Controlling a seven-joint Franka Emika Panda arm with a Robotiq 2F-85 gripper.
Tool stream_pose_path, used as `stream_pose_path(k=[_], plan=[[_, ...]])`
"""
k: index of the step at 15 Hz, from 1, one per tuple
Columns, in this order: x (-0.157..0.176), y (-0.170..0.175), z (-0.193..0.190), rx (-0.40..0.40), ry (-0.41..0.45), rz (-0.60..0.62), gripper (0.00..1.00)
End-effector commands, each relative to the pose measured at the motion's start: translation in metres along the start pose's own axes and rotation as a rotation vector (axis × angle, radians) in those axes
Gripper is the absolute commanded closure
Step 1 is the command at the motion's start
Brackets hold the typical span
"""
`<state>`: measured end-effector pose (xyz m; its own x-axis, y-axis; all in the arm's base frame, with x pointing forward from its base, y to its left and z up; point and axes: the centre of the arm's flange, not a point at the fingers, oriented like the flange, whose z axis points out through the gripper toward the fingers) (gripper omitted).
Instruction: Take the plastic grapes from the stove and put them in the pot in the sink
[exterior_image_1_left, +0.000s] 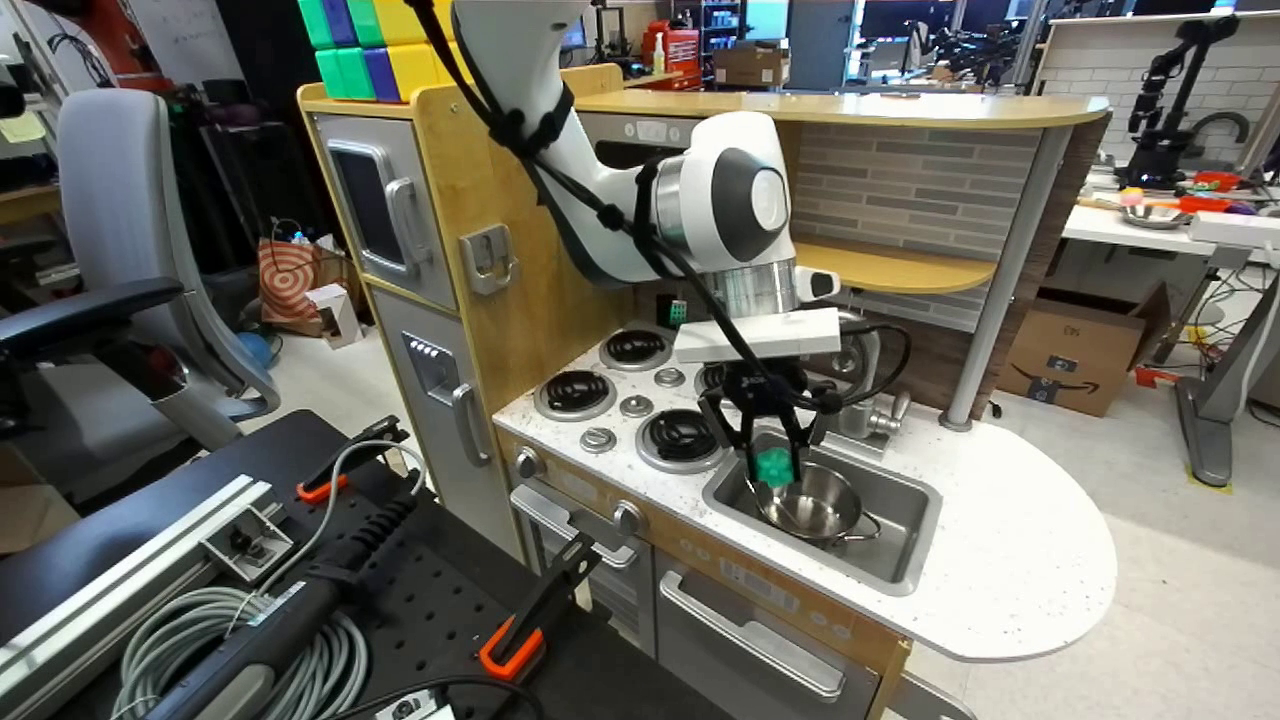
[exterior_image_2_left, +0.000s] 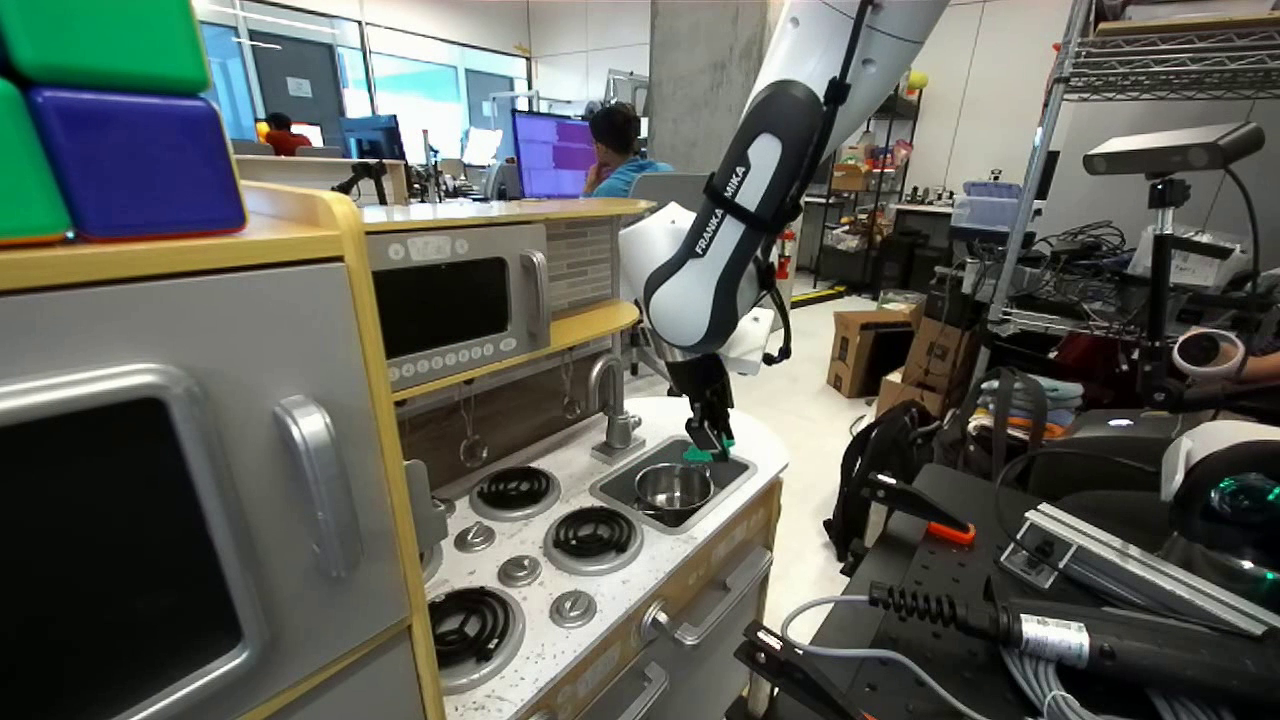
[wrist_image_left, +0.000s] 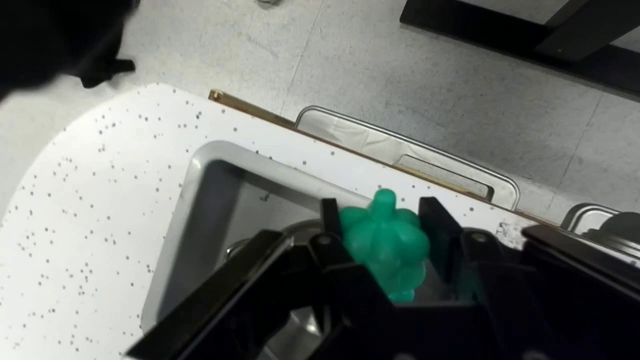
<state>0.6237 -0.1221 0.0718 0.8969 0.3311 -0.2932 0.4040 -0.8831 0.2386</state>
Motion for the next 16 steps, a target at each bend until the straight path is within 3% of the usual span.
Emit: stream_pose_path(k=[1, 9, 16], plan=[[0.010, 0.027, 0.007, 0.028, -0.048, 0.116, 0.82], [0.048, 0.084, 0.018, 0.051, -0.195, 0.216, 0.82], [0.091, 0.082, 0.028, 0.029, -0.328, 0.181, 0.82]])
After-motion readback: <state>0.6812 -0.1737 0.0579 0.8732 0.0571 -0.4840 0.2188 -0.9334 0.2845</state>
